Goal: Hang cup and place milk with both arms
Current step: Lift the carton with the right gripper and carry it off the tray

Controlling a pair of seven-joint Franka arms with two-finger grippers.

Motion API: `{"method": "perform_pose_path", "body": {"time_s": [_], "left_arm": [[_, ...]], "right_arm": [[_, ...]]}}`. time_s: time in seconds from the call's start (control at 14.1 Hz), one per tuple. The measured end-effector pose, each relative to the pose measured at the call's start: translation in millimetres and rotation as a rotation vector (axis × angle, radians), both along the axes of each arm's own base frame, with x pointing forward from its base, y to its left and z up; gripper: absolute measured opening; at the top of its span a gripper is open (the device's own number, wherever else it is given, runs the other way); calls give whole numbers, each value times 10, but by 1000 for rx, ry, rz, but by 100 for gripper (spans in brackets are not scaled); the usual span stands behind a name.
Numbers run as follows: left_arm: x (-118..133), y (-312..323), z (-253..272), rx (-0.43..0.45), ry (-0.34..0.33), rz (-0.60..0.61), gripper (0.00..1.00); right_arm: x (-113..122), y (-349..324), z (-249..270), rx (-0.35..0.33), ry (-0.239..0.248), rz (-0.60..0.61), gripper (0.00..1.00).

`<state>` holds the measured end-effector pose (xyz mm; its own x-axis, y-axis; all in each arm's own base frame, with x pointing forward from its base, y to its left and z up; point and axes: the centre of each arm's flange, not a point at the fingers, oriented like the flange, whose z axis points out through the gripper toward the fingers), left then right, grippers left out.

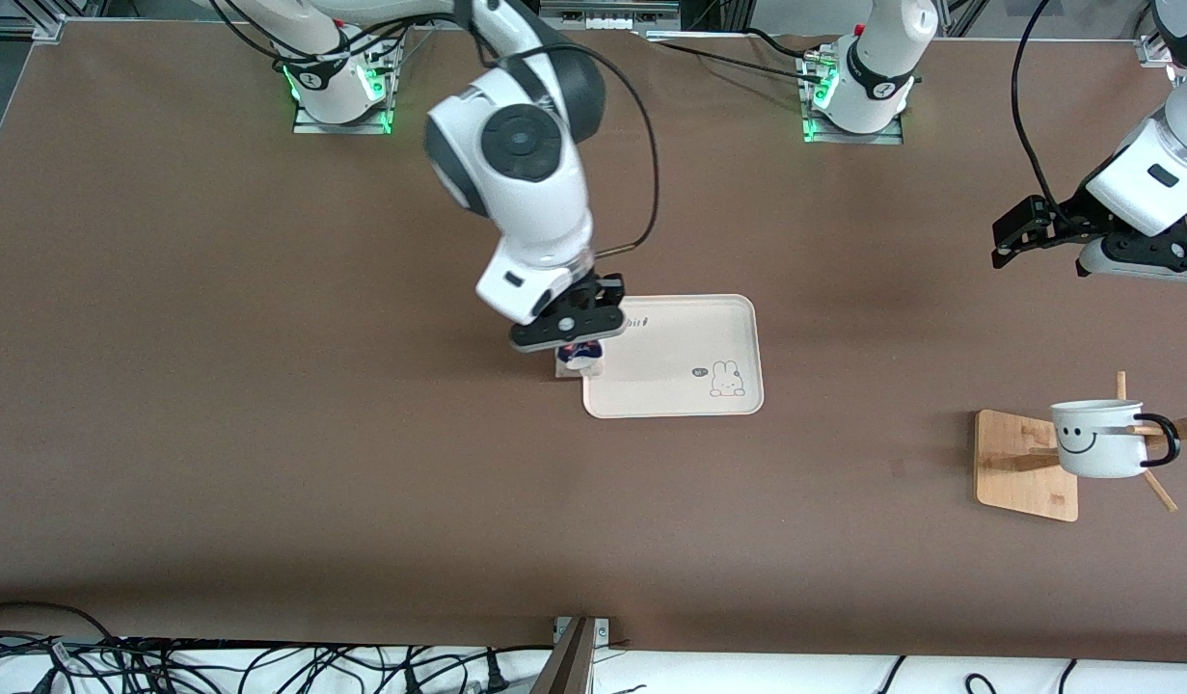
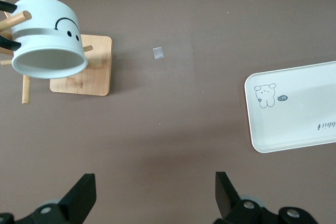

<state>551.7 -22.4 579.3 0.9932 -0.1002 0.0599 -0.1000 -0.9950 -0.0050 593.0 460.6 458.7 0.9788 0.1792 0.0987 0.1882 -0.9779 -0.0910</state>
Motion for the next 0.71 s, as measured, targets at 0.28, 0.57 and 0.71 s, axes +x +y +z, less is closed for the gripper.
{"method": "perform_pose_path", "body": {"time_s": [0.28, 0.57, 0.71], "left_arm": [[-4, -102, 8, 0, -1, -8, 100], [51, -106, 22, 0, -6, -8, 100], [85, -110, 20, 0, -7, -9, 100]], "right_arm": [[481, -1029, 28, -13, 55, 71, 41], [759, -2380, -227, -29, 128, 120, 44], [786, -3040, -419, -36, 175, 102, 44]]}}
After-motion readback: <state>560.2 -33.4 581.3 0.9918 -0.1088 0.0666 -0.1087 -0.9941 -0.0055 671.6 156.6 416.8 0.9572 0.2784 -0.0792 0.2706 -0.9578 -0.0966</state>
